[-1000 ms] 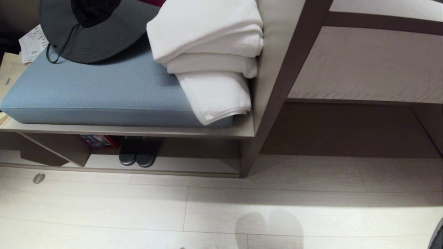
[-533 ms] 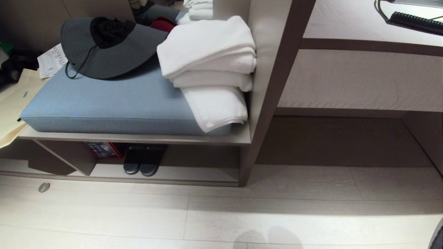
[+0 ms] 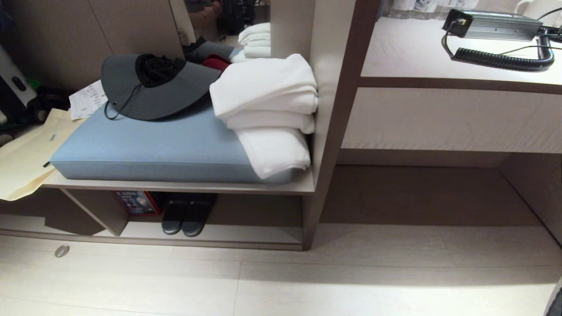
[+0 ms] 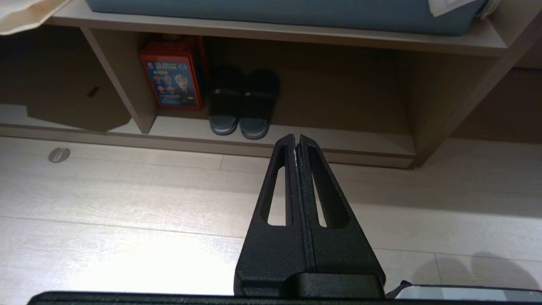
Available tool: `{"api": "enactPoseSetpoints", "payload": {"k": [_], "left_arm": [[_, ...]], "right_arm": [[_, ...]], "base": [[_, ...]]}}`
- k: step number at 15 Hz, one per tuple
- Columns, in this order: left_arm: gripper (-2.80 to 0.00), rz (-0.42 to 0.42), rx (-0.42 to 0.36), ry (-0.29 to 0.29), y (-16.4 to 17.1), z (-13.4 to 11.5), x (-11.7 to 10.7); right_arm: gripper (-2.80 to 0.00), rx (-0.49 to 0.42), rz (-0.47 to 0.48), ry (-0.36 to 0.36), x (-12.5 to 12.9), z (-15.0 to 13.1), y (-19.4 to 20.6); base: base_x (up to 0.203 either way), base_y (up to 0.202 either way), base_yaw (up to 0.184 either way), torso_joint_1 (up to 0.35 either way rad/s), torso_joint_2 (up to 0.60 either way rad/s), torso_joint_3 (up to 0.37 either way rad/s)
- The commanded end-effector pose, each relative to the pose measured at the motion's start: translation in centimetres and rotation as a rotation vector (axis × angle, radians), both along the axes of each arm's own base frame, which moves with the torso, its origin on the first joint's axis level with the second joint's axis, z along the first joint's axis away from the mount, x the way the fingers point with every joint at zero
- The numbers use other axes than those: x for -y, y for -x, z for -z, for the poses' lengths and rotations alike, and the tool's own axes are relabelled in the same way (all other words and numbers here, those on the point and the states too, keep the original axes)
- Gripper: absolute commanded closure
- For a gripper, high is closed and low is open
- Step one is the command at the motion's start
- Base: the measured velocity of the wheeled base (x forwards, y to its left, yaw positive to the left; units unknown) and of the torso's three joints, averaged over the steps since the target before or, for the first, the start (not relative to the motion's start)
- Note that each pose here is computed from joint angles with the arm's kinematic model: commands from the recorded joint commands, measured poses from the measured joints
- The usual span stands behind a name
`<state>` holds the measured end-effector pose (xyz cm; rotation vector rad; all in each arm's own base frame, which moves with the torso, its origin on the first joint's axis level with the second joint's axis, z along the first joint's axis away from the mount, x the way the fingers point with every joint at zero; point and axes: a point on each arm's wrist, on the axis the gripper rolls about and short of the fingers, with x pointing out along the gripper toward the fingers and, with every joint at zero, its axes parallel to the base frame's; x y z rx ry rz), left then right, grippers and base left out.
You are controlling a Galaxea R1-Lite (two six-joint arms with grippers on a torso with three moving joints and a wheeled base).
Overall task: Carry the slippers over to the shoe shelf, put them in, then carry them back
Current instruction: Place the slippers into the shoe cabinet
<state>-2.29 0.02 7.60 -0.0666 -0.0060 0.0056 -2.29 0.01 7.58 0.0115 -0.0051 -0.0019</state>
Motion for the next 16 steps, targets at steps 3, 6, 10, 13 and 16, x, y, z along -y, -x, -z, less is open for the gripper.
{"api": "enactPoseSetpoints", "payload": {"k": [3, 6, 10, 13, 16], "left_arm": [[0.00, 0.000, -0.001, 0.001, -0.01, 0.02, 0.00], [0.00, 0.000, -0.001, 0.001, -0.02, 0.02, 0.00], [0.00, 0.000, 0.000, 0.001, -0.01, -0.01, 0.00], [0.00, 0.000, -0.001, -0.003, -0.01, 0.00, 0.00], [0.00, 0.000, -0.001, -0.006, -0.01, 0.00, 0.00]], "right_arm": [[0.00, 0.001, 0.000, 0.001, 0.00, -0.01, 0.00], [0.00, 0.001, 0.000, -0.001, 0.00, -0.01, 0.00], [0.00, 0.001, 0.000, 0.001, 0.00, -0.01, 0.00], [0.00, 0.001, 0.000, -0.001, 0.00, -0.01, 0.00], [0.00, 0.001, 0.000, 0.000, 0.00, -0.01, 0.00]], "base": [[0.000, 0.000, 0.000, 0.002, 0.00, 0.198], [0.000, 0.000, 0.000, 0.000, 0.00, 0.203], [0.000, 0.000, 0.000, 0.004, 0.00, 0.204], [0.000, 0.000, 0.000, 0.001, 0.00, 0.205], [0.000, 0.000, 0.000, 0.004, 0.00, 0.129]]}}
